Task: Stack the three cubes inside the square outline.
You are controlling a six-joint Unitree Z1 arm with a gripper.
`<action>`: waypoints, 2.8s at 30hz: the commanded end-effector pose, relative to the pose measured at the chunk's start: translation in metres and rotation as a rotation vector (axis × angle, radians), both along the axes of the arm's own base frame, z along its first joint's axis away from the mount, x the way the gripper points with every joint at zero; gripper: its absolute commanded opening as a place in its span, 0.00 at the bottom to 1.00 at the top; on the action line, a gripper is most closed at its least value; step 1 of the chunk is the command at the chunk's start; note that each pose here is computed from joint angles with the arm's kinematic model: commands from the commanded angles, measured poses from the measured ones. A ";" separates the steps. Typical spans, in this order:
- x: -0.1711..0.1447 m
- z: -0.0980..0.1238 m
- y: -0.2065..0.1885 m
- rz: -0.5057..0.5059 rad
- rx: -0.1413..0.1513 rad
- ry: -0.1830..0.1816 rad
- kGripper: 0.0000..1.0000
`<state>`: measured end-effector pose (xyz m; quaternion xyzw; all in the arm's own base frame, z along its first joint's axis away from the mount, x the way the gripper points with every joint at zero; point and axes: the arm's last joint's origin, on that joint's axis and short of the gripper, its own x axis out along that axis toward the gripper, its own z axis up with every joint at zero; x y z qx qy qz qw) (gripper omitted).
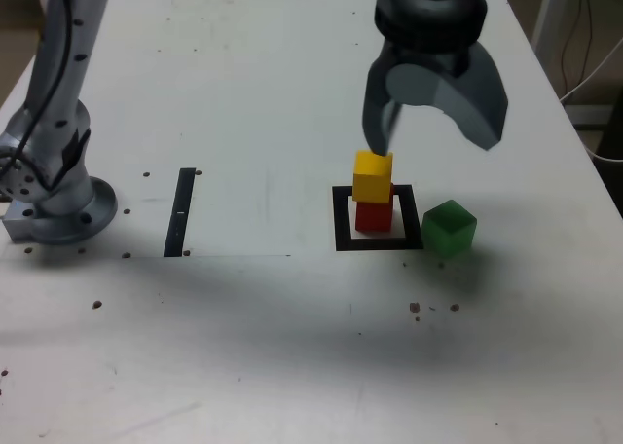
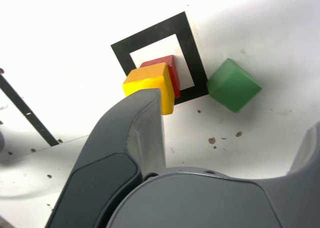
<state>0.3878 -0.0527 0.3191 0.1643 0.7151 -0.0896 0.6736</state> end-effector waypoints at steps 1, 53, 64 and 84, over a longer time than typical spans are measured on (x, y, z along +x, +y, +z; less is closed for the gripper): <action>0.008 -0.005 -0.005 -0.019 -0.002 0.004 1.00; 0.051 -0.080 -0.017 -0.196 -0.036 0.130 0.99; 0.051 -0.090 -0.010 -0.233 -0.041 0.148 0.99; 0.063 -0.108 -0.009 -0.197 -0.059 0.153 0.88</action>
